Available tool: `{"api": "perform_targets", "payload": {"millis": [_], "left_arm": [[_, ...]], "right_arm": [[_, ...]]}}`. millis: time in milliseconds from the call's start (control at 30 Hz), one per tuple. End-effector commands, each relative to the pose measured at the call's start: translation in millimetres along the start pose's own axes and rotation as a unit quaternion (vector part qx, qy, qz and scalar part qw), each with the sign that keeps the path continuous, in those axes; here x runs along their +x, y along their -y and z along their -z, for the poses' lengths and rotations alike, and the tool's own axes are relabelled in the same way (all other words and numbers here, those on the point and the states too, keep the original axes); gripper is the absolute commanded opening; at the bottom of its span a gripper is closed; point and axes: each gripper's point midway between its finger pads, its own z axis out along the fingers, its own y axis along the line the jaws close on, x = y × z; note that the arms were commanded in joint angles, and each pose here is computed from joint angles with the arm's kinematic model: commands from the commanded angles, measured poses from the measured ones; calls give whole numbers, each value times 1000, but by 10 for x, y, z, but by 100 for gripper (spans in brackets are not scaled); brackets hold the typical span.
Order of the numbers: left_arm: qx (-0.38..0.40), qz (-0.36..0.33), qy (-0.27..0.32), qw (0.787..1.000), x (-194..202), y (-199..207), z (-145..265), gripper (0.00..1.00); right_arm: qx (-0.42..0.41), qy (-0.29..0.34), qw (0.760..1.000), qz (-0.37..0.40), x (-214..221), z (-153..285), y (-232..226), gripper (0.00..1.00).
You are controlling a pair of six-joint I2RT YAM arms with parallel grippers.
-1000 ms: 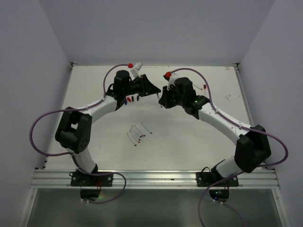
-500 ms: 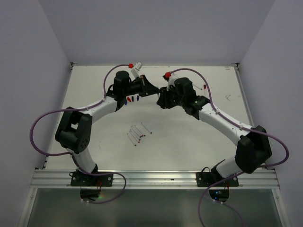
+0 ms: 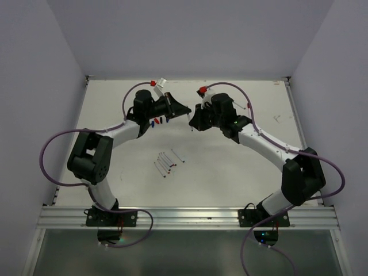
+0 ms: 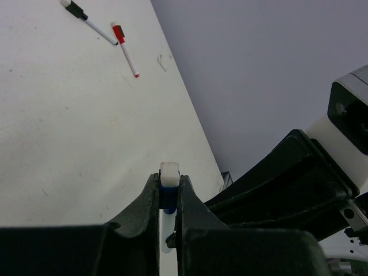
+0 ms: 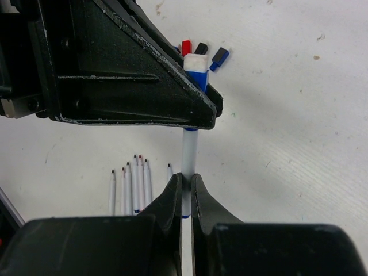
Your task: Open the pen caps
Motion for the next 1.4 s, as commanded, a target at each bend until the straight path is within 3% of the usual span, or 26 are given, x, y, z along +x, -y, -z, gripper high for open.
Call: {"api": "perform_targets", "payload": {"millis": [0, 200, 267, 433, 567, 633, 733, 933, 967, 1167, 1367], "left_arm": [[35, 16, -14, 999, 46, 177, -63, 0], [27, 20, -14, 999, 66, 135, -49, 0], [30, 16, -14, 999, 62, 168, -34, 0], [35, 9, -14, 999, 52, 224, -12, 0], [33, 11, -15, 999, 67, 194, -9, 0], [32, 12, -14, 999, 65, 190, -10, 0], [9, 10, -12, 1000, 48, 127, -14, 0], [-126, -18, 21, 992, -124, -207, 42, 0], [-158, -31, 51, 986, -214, -260, 96, 0], [-241, -21, 87, 966, -259, -516, 221, 0], [-318, -7, 127, 940, -408, -748, 366, 0]], "right_arm": [[-41, 23, 999, -6, -76, -152, -146, 0], [-96, 52, 994, -4, -152, -211, -314, 0], [-109, 54, 993, -6, -177, -229, -354, 18], [-126, 47, 991, -9, -144, -342, -379, 22], [-156, 49, 986, -17, -136, -404, -450, 19], [-154, 51, 987, -20, -141, -415, -436, 0], [-135, 49, 989, -28, -114, -425, -371, 0], [-3, 35, 999, 13, 24, -465, -32, 0], [29, 17, 999, 25, 98, -457, 23, 0], [207, 26, 971, 117, 162, -398, 256, 0], [280, 28, 945, 165, 243, -309, 354, 0]]}}
